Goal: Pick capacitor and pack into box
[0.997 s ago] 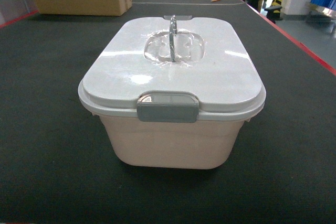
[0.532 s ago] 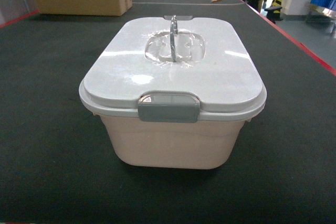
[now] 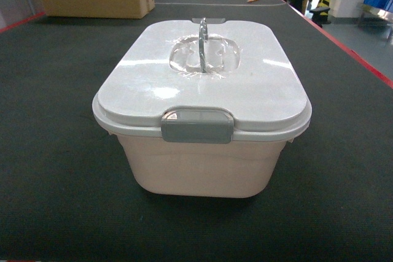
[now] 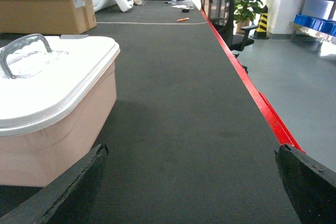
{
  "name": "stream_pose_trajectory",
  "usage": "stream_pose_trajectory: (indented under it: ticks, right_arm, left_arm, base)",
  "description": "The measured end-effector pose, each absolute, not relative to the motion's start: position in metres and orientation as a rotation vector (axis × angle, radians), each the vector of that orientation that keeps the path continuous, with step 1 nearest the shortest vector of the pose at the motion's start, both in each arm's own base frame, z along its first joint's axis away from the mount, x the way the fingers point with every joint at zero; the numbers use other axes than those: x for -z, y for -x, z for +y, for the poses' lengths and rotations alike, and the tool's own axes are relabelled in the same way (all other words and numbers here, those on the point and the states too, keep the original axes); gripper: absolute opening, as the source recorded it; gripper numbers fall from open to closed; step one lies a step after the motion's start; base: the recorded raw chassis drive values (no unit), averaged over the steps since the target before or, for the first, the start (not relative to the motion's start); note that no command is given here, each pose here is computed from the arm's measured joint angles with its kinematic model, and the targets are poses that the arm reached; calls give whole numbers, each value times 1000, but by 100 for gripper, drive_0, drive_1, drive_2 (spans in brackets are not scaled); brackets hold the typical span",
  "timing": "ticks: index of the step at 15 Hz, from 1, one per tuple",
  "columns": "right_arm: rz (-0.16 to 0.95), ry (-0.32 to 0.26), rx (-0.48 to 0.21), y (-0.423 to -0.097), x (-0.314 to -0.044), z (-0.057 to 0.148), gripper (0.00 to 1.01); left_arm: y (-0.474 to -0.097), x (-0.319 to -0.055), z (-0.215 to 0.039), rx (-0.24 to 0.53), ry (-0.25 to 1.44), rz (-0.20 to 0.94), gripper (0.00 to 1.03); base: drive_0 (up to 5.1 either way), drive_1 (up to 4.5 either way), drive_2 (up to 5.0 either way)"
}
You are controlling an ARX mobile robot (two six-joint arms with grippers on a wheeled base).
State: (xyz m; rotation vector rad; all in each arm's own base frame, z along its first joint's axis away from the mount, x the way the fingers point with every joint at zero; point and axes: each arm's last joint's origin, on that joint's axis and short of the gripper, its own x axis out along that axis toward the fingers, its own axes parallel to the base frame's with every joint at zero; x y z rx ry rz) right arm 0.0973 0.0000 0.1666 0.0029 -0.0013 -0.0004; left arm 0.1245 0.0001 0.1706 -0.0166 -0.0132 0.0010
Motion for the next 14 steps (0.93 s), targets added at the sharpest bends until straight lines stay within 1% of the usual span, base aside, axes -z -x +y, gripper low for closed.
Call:
stream_pose_trajectory:
  ticks: [12, 14]
  right_arm:
    - [-1, -3, 1, -97, -167, 0, 98]
    - [-1, -3, 1, -97, -167, 0, 98]
  left_arm:
    - [-108, -171, 0, -1, 17, -14, 2]
    - [-99, -164, 0, -2, 17, 31, 2]
  base:
    - [0, 0, 0]
    - [0, 0, 0]
